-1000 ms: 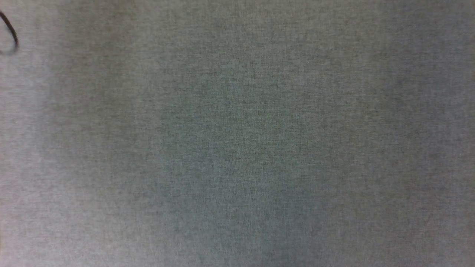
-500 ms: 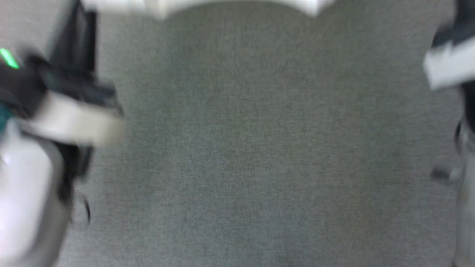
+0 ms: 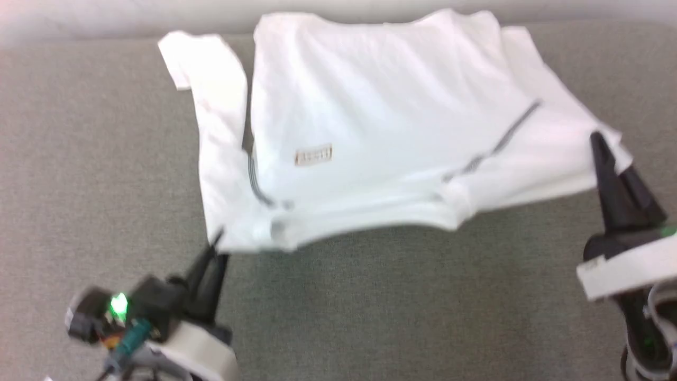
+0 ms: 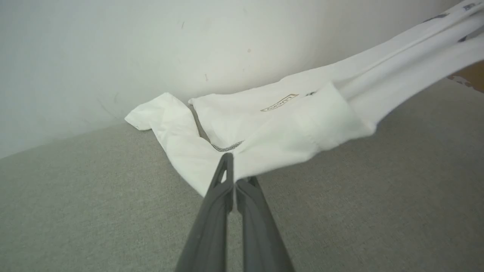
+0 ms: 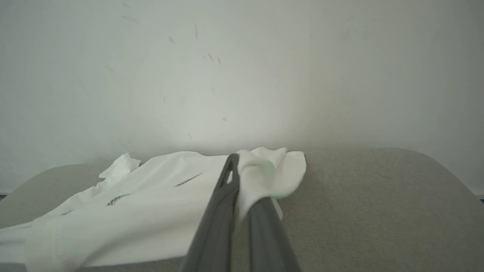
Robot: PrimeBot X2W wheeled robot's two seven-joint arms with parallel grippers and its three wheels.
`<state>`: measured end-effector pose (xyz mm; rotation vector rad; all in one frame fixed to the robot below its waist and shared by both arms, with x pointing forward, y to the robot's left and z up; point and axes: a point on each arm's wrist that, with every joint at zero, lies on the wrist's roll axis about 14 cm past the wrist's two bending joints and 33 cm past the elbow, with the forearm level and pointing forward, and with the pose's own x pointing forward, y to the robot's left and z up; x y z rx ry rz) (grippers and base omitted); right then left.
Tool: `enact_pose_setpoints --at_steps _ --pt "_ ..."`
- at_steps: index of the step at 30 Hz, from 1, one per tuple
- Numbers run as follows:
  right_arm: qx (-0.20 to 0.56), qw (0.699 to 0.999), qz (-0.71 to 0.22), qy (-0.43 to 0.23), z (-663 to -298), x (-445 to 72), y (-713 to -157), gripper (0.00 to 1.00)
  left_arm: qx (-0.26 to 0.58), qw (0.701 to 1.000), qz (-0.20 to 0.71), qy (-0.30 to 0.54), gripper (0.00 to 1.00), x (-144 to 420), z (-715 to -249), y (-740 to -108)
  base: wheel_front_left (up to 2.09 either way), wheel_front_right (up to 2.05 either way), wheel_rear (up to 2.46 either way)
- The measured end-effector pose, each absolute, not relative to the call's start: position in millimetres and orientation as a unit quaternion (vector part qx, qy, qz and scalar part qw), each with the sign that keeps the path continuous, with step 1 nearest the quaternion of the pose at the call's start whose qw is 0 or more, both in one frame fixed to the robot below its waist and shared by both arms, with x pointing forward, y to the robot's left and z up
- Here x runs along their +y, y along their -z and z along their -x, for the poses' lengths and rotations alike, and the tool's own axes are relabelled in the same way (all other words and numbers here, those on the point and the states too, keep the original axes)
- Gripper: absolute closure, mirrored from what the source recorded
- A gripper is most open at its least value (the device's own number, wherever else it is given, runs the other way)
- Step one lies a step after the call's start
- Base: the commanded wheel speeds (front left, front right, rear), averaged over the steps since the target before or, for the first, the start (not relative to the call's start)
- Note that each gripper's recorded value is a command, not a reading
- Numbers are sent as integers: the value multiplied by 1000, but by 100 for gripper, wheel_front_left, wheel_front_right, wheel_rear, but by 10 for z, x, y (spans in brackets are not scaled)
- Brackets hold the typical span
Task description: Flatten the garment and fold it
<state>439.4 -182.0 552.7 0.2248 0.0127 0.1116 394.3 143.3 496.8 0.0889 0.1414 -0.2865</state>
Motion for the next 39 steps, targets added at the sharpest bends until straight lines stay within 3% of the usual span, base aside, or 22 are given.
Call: enact_pose_setpoints --at_steps 13,22,39 --pt "162 980 -117 -22 -3418 -1974 -4923 100 256 948 -12 188 100 1249 -2911 -4413 0 0 0" --pt "272 955 -120 -15 -2875 -2010 -4572 100 335 918 8 212 100 1146 -2449 -4281 0 0 0" --pt "321 939 -123 -19 -2670 -1947 -4291 100 353 913 30 203 100 1124 -2299 -4072 0 0 0"
